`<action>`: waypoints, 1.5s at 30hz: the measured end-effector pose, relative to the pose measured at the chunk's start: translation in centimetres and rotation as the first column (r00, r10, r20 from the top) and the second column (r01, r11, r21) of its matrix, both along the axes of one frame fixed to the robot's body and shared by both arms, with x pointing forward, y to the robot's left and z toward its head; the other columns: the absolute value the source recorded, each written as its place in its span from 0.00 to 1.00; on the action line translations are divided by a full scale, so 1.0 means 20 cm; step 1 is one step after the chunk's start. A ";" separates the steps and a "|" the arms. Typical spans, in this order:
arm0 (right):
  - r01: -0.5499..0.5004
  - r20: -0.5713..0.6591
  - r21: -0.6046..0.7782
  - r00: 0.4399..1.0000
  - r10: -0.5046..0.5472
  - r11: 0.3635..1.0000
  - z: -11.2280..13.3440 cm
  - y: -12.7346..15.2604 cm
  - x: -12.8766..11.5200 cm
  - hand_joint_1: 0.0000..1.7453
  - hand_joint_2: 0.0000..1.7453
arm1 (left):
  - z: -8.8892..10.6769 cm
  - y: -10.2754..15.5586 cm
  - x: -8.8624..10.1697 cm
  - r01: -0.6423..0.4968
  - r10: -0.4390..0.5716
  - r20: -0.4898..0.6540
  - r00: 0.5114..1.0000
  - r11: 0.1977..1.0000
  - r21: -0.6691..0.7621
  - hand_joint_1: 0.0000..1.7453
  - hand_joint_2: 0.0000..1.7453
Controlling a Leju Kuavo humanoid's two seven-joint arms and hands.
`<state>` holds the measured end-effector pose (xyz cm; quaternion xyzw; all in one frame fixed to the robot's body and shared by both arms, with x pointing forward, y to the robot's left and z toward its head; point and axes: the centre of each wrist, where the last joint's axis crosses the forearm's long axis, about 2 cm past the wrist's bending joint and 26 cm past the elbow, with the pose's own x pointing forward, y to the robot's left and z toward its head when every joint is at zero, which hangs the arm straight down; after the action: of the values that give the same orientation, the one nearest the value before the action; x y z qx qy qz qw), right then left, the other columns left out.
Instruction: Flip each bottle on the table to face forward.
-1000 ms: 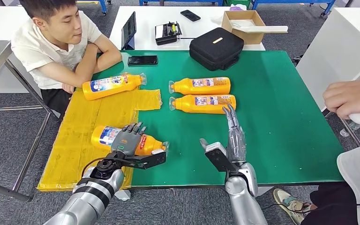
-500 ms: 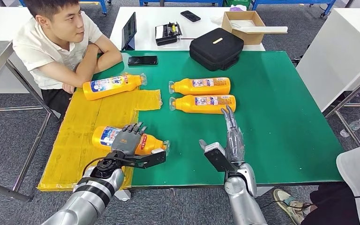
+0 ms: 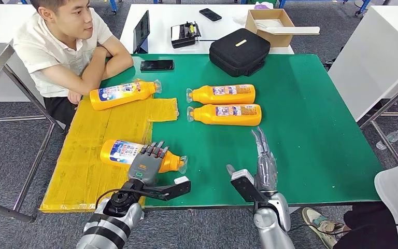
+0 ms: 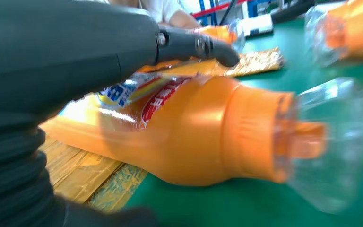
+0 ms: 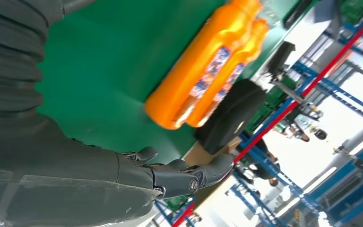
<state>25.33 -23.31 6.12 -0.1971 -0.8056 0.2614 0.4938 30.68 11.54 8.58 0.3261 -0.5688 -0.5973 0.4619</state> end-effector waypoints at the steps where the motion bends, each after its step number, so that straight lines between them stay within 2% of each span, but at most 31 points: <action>1: 0.007 0.000 -0.003 1.000 -0.007 1.000 0.00 -0.01 -0.02 0.00 1.00 | 0.01 -0.01 -0.03 0.007 -0.006 0.013 1.000 1.000 -0.009 0.00 1.00; 6: 0.035 0.008 -0.020 0.999 -0.035 0.999 0.00 -0.04 -0.06 0.00 1.00 | 0.08 -0.04 -0.12 0.021 -0.018 0.086 0.996 0.999 -0.041 0.00 1.00; 16: 0.051 0.020 -0.036 0.999 -0.051 0.998 0.02 -0.05 -0.08 0.00 1.00 | 0.15 -0.07 -0.15 0.055 -0.049 0.163 0.985 0.998 -0.037 0.00 1.00; 20: 0.060 0.025 -0.001 0.998 -0.060 0.998 0.04 -0.05 -0.09 0.00 1.00 | 0.18 -0.07 -0.18 0.094 -0.074 0.208 0.975 0.992 -0.085 0.00 1.00; 23: 0.054 0.017 0.066 0.998 -0.056 0.996 0.05 -0.04 -0.09 0.00 1.00 | 0.21 -0.08 -0.21 0.122 -0.083 0.222 0.972 0.978 -0.169 0.00 1.00; 28: 0.028 -0.082 0.316 0.997 -0.002 0.948 0.10 -0.03 -0.11 0.00 1.00 | 0.26 -0.09 -0.30 0.158 -0.073 0.211 0.975 0.892 -0.423 0.00 1.00; 31: 0.026 -0.115 0.397 0.993 0.021 0.917 0.12 -0.03 -0.13 0.00 1.00 | 0.28 -0.08 -0.34 0.151 -0.050 0.215 0.975 0.860 -0.487 0.00 1.00; 35: 0.040 -0.144 0.436 0.989 0.026 0.899 0.15 -0.01 -0.14 0.00 1.00 | 0.29 -0.05 -0.35 0.144 -0.023 0.227 0.974 0.834 -0.532 0.00 1.00; 41: 0.094 -0.154 0.435 0.988 -0.029 0.896 0.21 0.03 -0.14 0.00 1.00 | 0.29 -0.01 -0.38 0.125 0.006 0.230 0.973 0.825 -0.551 0.00 1.00; 45: 0.162 -0.040 0.253 0.987 -0.157 0.954 0.26 0.02 -0.15 0.00 1.00 | 0.29 0.00 -0.39 0.130 -0.001 0.219 0.976 0.806 -0.577 0.00 1.00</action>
<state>22.38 -22.95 11.36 -0.1937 -0.8092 0.1164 0.5423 22.95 11.50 14.33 0.2079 -0.7817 -0.3699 0.4571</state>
